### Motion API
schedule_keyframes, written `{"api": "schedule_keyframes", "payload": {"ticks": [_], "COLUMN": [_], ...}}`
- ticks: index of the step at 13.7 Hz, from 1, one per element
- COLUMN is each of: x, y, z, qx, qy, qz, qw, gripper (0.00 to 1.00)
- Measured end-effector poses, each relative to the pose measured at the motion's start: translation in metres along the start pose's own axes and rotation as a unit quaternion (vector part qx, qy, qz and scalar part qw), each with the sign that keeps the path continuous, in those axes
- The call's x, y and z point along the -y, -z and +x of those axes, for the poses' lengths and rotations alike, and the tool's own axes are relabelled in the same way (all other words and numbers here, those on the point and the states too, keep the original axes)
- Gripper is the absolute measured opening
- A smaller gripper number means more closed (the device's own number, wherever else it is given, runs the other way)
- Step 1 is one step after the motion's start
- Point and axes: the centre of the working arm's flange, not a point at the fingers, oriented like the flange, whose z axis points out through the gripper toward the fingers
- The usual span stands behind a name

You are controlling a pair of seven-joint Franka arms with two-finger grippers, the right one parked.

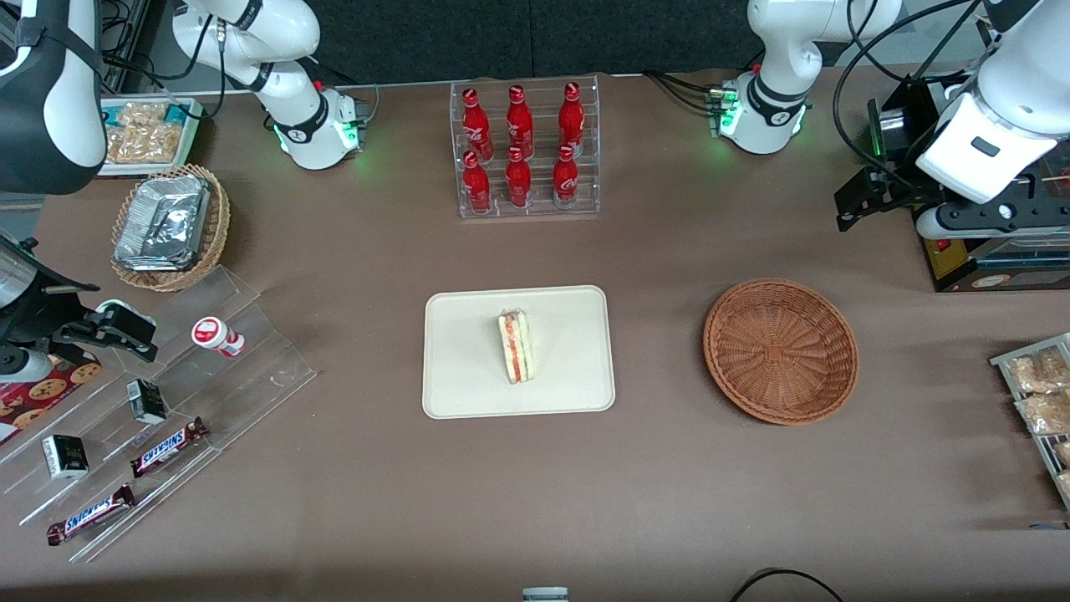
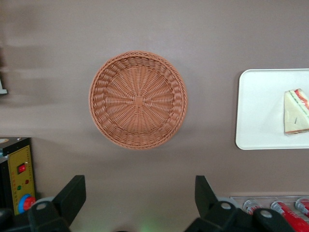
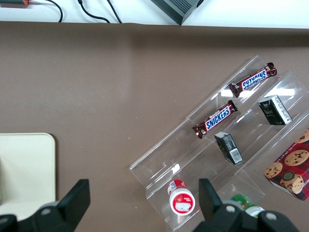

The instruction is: Place sandwich from basket to tray

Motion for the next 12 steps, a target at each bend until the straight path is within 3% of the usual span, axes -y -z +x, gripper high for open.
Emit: {"api": "schedule_keyframes", "payload": {"ticks": [12], "x": [0.008], "y": [0.014], "z": [0.004], "qx": [-0.017], "qy": [-0.015], "qz": [0.004], "qw": [0.9997], "gripper": [1.00]}}
